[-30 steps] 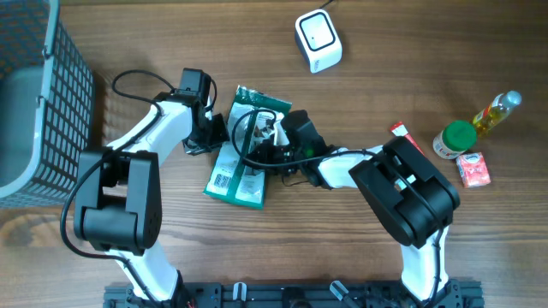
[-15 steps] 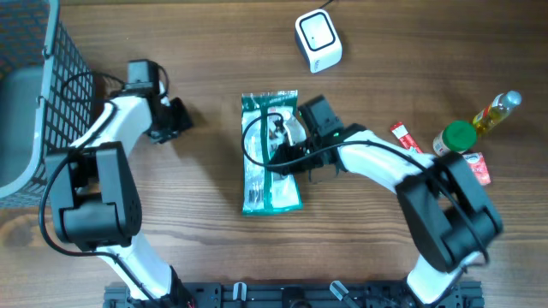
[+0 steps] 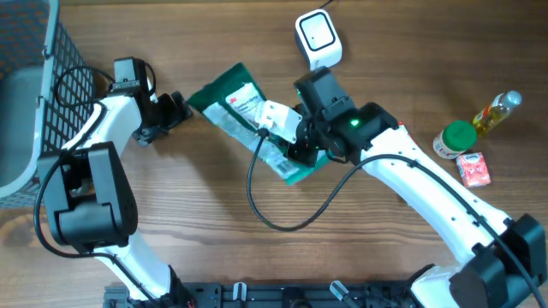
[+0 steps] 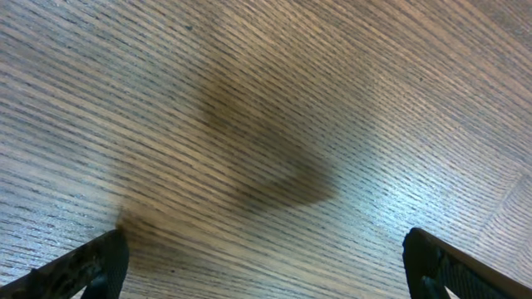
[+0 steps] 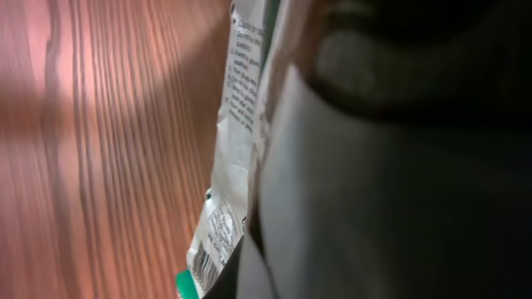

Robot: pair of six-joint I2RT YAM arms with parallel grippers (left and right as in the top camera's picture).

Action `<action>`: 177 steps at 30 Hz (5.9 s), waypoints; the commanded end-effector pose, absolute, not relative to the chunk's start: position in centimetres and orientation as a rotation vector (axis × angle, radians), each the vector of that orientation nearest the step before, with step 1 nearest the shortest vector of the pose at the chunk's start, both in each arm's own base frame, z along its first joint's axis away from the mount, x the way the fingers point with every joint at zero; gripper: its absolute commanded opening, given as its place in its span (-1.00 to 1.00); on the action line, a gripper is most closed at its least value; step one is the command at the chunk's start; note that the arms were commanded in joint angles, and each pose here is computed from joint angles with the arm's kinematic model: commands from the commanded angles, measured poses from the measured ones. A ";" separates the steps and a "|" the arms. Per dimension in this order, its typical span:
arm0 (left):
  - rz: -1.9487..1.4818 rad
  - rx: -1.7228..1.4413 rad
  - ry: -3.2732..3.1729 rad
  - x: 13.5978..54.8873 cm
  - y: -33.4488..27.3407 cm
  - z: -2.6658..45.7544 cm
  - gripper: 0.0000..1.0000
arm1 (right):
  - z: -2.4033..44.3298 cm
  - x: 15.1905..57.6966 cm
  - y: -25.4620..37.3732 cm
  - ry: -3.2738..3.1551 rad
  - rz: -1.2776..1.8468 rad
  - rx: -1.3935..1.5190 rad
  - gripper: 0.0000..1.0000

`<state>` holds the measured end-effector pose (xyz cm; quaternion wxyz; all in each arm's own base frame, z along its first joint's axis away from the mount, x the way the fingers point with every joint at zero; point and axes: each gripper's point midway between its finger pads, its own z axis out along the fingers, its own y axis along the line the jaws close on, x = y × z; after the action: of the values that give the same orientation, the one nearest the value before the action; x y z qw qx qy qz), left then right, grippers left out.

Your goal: Scan the item barcode

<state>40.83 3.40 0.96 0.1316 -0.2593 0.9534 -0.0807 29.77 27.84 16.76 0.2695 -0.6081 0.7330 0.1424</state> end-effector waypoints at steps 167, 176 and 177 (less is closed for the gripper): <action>-0.199 -0.803 2.807 39.6 4.3 -0.7 1.00 | 12.9 38.2 17.4 2.619 0.116 -0.234 0.99; -0.199 -0.803 2.807 39.7 4.3 -0.7 1.00 | 33.8 32.8 13.4 2.078 0.285 -0.147 0.99; -0.199 -0.803 2.807 39.6 4.3 -0.7 1.00 | 36.1 31.8 12.3 2.003 0.302 -0.121 0.99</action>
<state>40.83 3.45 0.97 0.1317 -0.2599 0.9532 -0.0804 34.30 15.30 29.13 0.4346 -0.0766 0.8901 0.1138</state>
